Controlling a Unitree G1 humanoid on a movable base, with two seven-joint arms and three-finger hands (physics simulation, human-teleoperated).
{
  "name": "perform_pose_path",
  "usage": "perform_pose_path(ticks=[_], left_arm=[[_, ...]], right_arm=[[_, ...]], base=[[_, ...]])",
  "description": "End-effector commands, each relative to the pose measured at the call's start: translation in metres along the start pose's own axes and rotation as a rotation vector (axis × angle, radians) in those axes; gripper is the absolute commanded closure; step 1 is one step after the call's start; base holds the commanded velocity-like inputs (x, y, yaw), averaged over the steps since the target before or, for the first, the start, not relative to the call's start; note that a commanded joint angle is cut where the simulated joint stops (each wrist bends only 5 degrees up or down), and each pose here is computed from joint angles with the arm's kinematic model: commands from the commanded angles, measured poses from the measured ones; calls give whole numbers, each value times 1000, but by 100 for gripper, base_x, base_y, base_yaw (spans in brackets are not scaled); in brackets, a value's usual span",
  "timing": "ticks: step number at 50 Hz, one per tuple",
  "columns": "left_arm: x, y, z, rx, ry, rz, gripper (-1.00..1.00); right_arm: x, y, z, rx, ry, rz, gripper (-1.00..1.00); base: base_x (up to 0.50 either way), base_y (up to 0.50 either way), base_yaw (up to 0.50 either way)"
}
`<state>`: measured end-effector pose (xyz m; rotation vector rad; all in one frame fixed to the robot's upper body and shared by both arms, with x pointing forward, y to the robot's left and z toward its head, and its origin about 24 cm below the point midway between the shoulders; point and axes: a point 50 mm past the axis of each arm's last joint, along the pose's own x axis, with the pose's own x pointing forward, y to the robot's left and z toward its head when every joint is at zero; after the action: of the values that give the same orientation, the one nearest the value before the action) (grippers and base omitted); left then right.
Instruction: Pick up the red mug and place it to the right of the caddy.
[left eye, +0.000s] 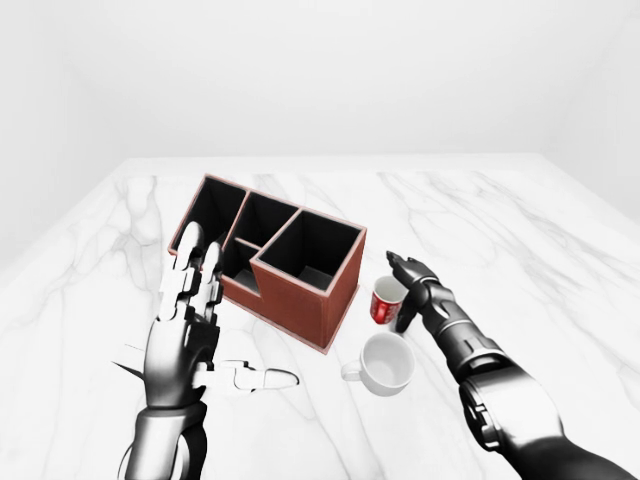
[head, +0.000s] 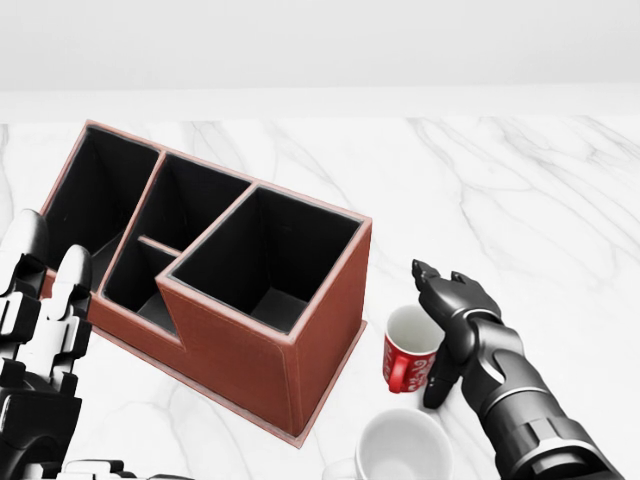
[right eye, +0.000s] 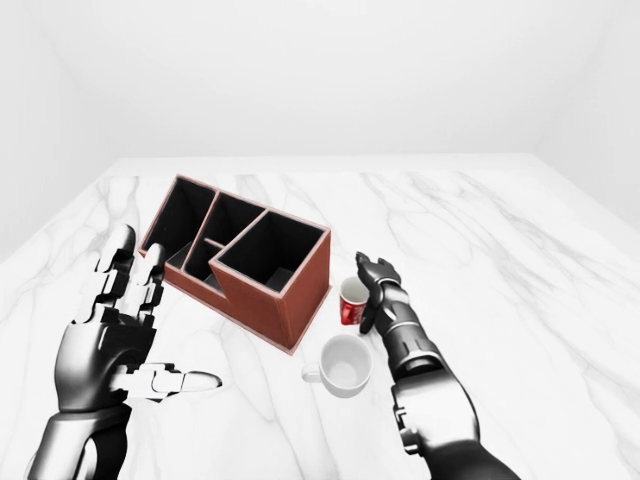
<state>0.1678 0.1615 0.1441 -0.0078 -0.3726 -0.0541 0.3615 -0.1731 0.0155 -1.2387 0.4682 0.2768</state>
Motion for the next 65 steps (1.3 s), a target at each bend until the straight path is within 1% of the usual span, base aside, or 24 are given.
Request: perform_pose_path(ticks=[1,7,20,22,25,28,29,32,36,37,39,40,41,46,48,49,51,53,54,56,57,59,61,65], left_arm=[[0,-1,0,-1,1,-2,-100],[0,-3,-5,-2,21,-9,-100],[0,-3,-2,-1,9,-7,-100],[0,-3,-1,0,5,-7,-100],[0,-3,-2,-1,9,-8,-100],[0,-3,-2,-1,8,-9,-100],[0,-4,-2,-3,12,-10,-100],[0,-4,-3,-3,13,-12,-100],[0,-5,-3,-4,15,-13,-100],[0,-5,-3,-4,14,-13,-100],[0,-5,-3,-4,18,-15,-100],[0,-5,-3,-4,18,-15,-100],[-1,-6,-3,-5,16,-17,-100],[-2,-8,-2,-8,18,-26,-100],[-3,-9,-1,-8,18,-30,-100],[-4,-10,-1,-9,21,-33,-100],[-5,-11,0,-10,20,-38,-100],[-6,-12,0,-12,21,-41,-100],[-6,-13,0,-13,24,-44,-100],[-6,-14,1,-14,24,-47,-100],[-7,-16,0,-15,28,-51,-100],[-8,-17,0,-16,34,-55,-100],[-9,-19,0,-17,37,-60,-100],[-11,-22,2,-17,37,-69,-100]], right_arm=[[-1,-2,-7,3,12,-7,-100],[-1,-6,-9,-2,13,-14,-100],[-5,-23,-18,-16,12,-35,-100],[-7,-28,-18,-27,4,-40,-100],[-16,-50,-17,-51,-21,-59,-100],[-24,-63,-16,-65,-39,-70,-100],[-31,-74,-14,-63,-59,-82,-100],[-49,-97,-11,-70,-98,-105,-100],[-72,-108,-8,-87,-138,-122,-100],[-86,-114,-5,-93,-170,-192,-100],[-108,-119,0,-107,-210,-291,-100],[-109,-119,0,-107,-210,-295,-100],[-122,-121,3,-111,-233,-349,-100],[-163,-126,11,-90,-324,-505,-100],[-173,-123,12,-76,-355,-529,-100],[-184,-120,14,-57,-387,-559,-100],[-201,-109,16,-44,-427,-584,-100],[-213,-102,18,-30,-455,-599,-100],[-224,-97,19,-8,-484,-622,-100],[-234,-91,20,9,-510,-628,-100],[-248,-83,21,53,-545,-637,-100],[-254,-73,21,87,-564,-607,-100],[-263,-56,18,175,-582,-548,-100],[-266,-35,7,328,-548,-450,-100]], base=[[0,0,0],[0,0,0],[0,0,0],[0,0,0],[0,0,0],[0,0,0],[0,0,0],[0,0,0],[0,0,0],[0,0,0],[0,0,0],[0,0,0],[0,0,0],[0,0,0],[0,0,0],[0,0,0],[0,0,0],[0,0,0],[0,0,0],[0,0,0],[0,0,0],[0,0,0],[0,0,0],[0,0,0]])
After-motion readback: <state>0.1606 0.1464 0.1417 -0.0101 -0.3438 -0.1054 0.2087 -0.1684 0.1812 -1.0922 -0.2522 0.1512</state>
